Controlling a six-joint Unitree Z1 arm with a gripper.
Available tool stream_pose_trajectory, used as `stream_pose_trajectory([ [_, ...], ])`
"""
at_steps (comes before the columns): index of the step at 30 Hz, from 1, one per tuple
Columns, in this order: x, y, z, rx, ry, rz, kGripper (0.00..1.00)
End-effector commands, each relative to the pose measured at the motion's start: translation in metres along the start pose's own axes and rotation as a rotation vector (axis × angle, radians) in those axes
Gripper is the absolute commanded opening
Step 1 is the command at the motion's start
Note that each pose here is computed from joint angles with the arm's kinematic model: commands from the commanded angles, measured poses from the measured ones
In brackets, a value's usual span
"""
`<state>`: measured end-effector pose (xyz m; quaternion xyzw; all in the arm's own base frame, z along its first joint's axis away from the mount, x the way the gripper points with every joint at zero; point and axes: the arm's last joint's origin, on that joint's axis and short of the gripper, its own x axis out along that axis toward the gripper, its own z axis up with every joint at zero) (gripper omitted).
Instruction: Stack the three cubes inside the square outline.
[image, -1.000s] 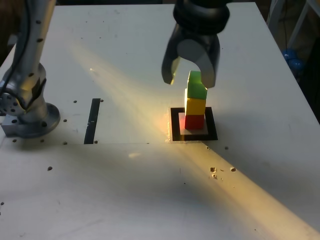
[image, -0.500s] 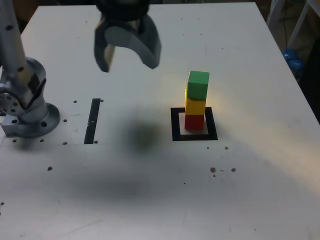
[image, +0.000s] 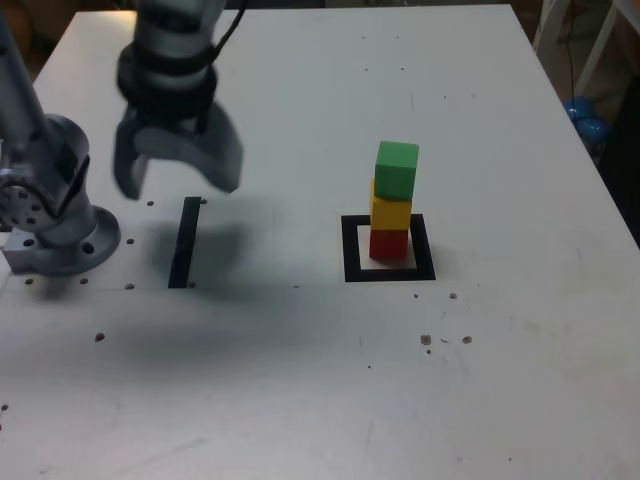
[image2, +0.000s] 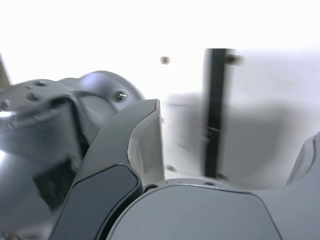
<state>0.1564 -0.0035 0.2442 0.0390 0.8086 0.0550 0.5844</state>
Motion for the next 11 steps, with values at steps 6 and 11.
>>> stream_pose_trajectory([
  [6,0.021,-0.002,-0.005,0.0,0.005,-0.033,0.99],
  [11,0.022,-0.002,-0.005,-0.001,-0.003,-0.039,0.99],
])
